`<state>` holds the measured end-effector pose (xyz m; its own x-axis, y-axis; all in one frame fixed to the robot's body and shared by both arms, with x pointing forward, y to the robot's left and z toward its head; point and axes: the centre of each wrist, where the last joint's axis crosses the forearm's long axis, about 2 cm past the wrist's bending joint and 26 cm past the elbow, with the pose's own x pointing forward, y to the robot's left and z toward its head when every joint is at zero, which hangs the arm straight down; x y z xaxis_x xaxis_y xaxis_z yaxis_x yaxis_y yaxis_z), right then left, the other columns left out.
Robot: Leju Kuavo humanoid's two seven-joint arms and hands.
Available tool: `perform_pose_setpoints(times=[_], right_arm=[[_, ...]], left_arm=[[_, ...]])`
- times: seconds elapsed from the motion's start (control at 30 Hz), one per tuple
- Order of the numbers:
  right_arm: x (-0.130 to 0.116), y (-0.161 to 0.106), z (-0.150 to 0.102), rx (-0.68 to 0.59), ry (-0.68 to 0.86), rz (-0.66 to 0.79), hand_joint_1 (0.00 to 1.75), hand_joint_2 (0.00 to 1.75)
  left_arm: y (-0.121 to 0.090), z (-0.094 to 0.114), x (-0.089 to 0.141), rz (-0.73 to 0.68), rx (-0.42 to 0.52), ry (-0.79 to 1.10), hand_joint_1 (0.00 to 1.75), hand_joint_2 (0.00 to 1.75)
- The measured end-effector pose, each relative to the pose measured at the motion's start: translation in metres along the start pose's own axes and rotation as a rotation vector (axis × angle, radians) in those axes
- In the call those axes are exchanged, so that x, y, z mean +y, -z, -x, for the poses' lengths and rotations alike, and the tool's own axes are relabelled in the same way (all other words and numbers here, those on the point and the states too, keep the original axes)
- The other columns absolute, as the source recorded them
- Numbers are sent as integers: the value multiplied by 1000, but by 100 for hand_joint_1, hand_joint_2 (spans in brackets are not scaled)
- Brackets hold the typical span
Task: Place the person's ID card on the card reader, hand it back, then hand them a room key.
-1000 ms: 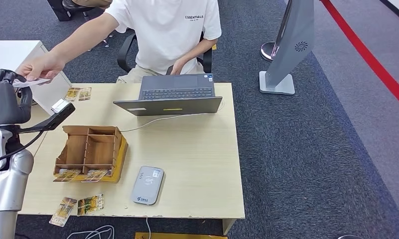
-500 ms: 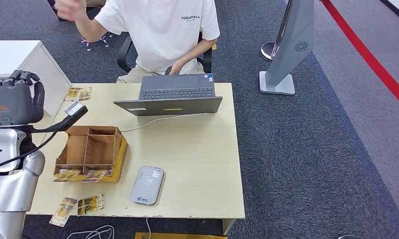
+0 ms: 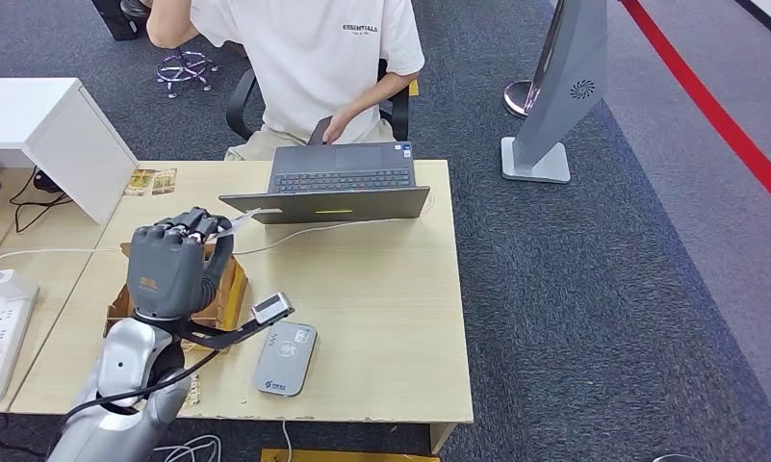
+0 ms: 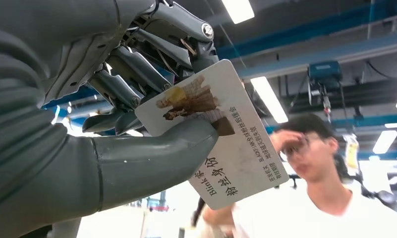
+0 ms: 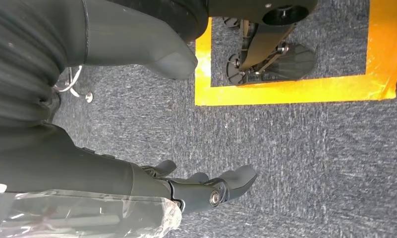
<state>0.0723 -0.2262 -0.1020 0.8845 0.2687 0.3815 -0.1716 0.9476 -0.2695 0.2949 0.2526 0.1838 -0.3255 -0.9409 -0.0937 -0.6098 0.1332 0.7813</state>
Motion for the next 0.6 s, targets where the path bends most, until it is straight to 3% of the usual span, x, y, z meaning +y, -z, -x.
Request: perform_pose_setpoints(times=[0.23,0.6], right_arm=[[0,-1,3,11,10,8,0,175],[-1,0,3,26,14,-7,0,175]], left_arm=[[-42,-41,-10,73,-3,-136,175,175],[-87,-69,-23,210,50,-234,175,175]])
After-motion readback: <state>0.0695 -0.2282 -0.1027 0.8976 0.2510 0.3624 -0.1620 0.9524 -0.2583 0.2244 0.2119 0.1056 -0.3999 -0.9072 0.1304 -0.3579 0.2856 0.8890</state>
